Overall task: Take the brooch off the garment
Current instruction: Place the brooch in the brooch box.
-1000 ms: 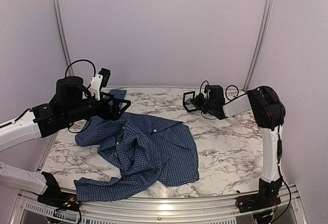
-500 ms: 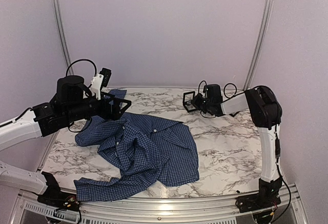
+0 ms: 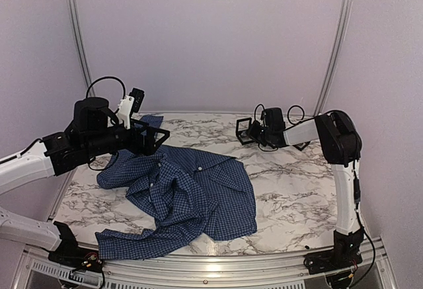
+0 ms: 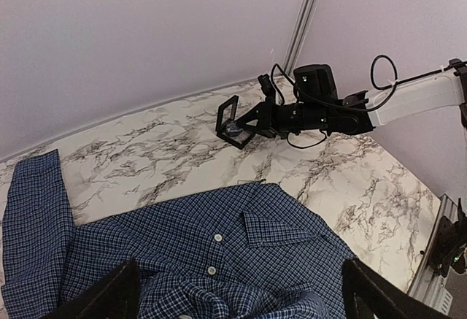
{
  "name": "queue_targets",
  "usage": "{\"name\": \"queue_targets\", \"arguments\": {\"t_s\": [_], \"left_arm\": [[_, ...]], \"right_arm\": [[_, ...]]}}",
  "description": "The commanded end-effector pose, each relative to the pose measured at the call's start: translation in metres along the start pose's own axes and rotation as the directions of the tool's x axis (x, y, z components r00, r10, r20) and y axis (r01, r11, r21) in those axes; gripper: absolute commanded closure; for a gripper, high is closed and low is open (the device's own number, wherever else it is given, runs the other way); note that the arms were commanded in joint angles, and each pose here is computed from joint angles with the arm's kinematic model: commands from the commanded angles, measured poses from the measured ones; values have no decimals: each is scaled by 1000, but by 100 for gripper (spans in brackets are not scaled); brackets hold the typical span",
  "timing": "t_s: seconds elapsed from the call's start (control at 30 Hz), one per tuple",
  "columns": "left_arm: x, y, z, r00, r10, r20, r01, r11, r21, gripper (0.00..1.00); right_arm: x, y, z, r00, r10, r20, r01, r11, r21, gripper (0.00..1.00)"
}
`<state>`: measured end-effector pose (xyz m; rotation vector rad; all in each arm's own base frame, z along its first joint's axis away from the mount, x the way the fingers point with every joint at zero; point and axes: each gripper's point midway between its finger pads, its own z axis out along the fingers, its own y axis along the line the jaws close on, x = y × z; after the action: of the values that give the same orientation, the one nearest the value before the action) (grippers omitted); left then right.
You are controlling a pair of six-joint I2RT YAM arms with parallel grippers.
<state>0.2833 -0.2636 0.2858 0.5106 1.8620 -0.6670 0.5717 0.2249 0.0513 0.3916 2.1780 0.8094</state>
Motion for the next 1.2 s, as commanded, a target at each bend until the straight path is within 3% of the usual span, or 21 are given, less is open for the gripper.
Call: {"name": "queue_targets", "arguments": {"t_s": [0.0, 0.17, 1.17], "left_arm": [[-7, -3, 1, 1000, 10, 6, -10, 1000, 19, 1], [-8, -4, 1, 1000, 9, 8, -9, 1000, 25, 1], [-8, -7, 2, 999, -50, 14, 49, 997, 55, 1]], "right_arm": [[-10, -4, 1, 1000, -13, 9, 12, 999, 40, 85], [-13, -1, -1, 1000, -15, 6, 14, 999, 41, 78], [-15, 18, -28, 1000, -23, 2, 23, 1000, 7, 71]]}}
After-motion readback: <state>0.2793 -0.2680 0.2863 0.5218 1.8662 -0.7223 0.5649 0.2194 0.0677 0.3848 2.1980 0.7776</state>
